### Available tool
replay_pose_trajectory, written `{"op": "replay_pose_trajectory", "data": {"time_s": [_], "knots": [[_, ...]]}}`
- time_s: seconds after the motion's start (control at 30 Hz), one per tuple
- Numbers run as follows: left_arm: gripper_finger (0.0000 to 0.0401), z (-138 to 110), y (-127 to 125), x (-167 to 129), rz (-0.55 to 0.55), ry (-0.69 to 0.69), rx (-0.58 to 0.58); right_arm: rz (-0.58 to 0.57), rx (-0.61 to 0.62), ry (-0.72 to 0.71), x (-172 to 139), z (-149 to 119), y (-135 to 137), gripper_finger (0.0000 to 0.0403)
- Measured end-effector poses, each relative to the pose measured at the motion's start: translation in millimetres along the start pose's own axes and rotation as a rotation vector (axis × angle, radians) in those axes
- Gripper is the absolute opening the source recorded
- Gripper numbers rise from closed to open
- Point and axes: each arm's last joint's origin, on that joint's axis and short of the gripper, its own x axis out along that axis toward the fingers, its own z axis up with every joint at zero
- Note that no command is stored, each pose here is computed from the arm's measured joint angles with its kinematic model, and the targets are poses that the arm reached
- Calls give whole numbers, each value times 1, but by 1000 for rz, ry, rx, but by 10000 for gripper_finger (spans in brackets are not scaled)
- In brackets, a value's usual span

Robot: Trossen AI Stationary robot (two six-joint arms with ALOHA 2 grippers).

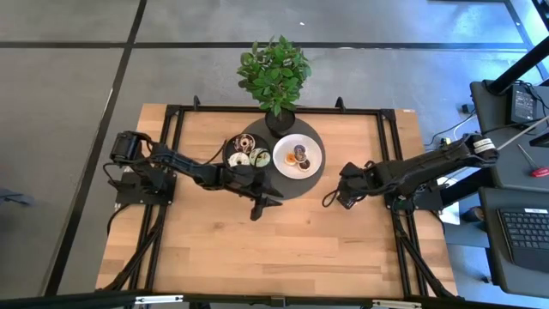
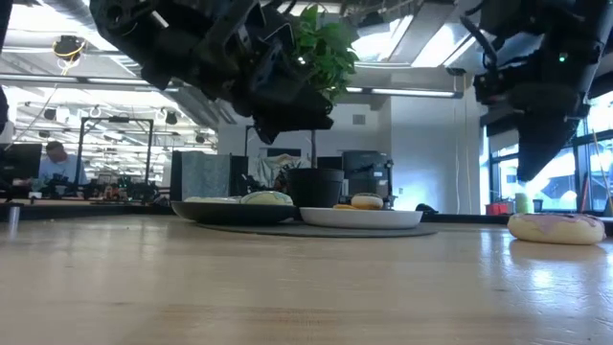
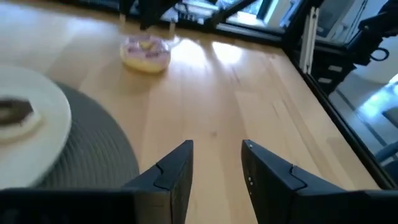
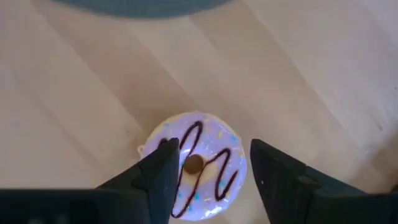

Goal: Pick & Place donuts
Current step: Put the big pink donut on the dark green plate

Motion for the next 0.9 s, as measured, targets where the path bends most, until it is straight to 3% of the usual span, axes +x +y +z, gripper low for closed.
{"op": "replay_pose_trajectory", "data": {"time_s": [0.3,0.9], "knots": [[132,-7,0,0,-15,72,-42,-61,21,147,21,-1,6,200],[132,-9,1,-1,-18,97,-44,-145,42,265,45,6,3,118]]}}
